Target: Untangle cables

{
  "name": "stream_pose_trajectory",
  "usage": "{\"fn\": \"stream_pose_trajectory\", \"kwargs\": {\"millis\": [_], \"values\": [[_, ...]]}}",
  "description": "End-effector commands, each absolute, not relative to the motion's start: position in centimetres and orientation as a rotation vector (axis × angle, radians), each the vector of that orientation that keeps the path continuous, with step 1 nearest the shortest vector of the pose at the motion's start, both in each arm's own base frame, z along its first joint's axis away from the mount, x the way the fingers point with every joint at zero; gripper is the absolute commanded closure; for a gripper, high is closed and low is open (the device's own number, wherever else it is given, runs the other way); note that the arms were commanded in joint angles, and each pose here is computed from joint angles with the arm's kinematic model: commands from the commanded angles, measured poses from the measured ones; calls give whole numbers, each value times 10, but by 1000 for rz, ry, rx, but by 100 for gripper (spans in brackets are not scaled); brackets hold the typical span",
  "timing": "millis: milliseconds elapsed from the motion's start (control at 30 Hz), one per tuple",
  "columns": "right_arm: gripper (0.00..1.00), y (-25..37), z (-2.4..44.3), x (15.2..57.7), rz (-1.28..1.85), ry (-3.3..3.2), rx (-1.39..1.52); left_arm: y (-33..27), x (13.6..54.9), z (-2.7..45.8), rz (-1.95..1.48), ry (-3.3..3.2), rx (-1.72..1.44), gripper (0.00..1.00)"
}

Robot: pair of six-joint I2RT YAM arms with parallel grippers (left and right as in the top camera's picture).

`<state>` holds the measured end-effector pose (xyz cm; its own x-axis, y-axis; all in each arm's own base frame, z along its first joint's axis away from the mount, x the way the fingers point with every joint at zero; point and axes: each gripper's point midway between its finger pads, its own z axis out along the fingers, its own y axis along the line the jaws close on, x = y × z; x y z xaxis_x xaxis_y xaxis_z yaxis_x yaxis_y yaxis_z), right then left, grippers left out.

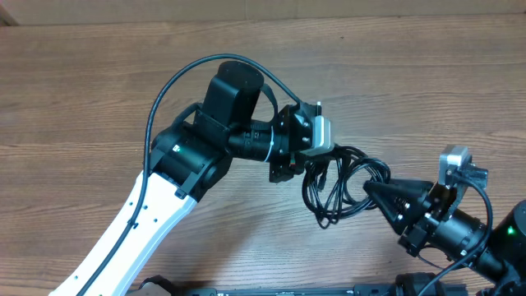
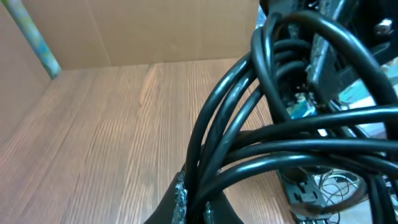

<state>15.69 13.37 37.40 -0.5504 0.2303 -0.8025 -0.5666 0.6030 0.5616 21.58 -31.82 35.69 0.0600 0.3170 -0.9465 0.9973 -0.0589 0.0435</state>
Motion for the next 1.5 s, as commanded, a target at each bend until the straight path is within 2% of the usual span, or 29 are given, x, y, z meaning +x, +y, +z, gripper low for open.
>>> {"fn": "stream_pose_trajectory", "kwargs": {"millis": [0, 33, 67, 133, 167, 200, 500, 833, 1100, 1267, 1467], "values": [[96, 132, 381, 156, 1035, 1864, -276, -322, 211, 371, -1081, 1351, 1495, 96], [96, 130, 381, 158, 1025, 1866, -267, -322, 211, 372, -1081, 1349, 1494, 91], [96, 127, 379, 161, 1003, 1875, -245, -322, 211, 371, -1081, 1350, 1494, 76], [96, 117, 371, 170, 932, 1906, -171, -322, 211, 371, -1098, 1375, 1479, 67], [96, 112, 368, 173, 902, 1916, -141, -321, 211, 371, -1111, 1395, 1467, 23], [96, 107, 365, 176, 870, 1927, -106, -321, 211, 371, -1119, 1407, 1461, 0], [96, 59, 353, 200, 677, 1939, 282, -320, 209, 368, -1249, 1607, 1339, 0], [96, 58, 359, 202, 672, 1914, 281, -320, 212, 361, -1416, 1951, 1053, 0], [96, 58, 360, 202, 673, 1907, 278, -337, 186, 361, -1464, 1944, 1126, 0], [96, 58, 360, 203, 672, 1907, 278, -342, 208, 344, -1347, 2171, 832, 0], [96, 58, 360, 202, 674, 1907, 278, -352, 214, 329, -1329, 2245, 771, 0]]}}
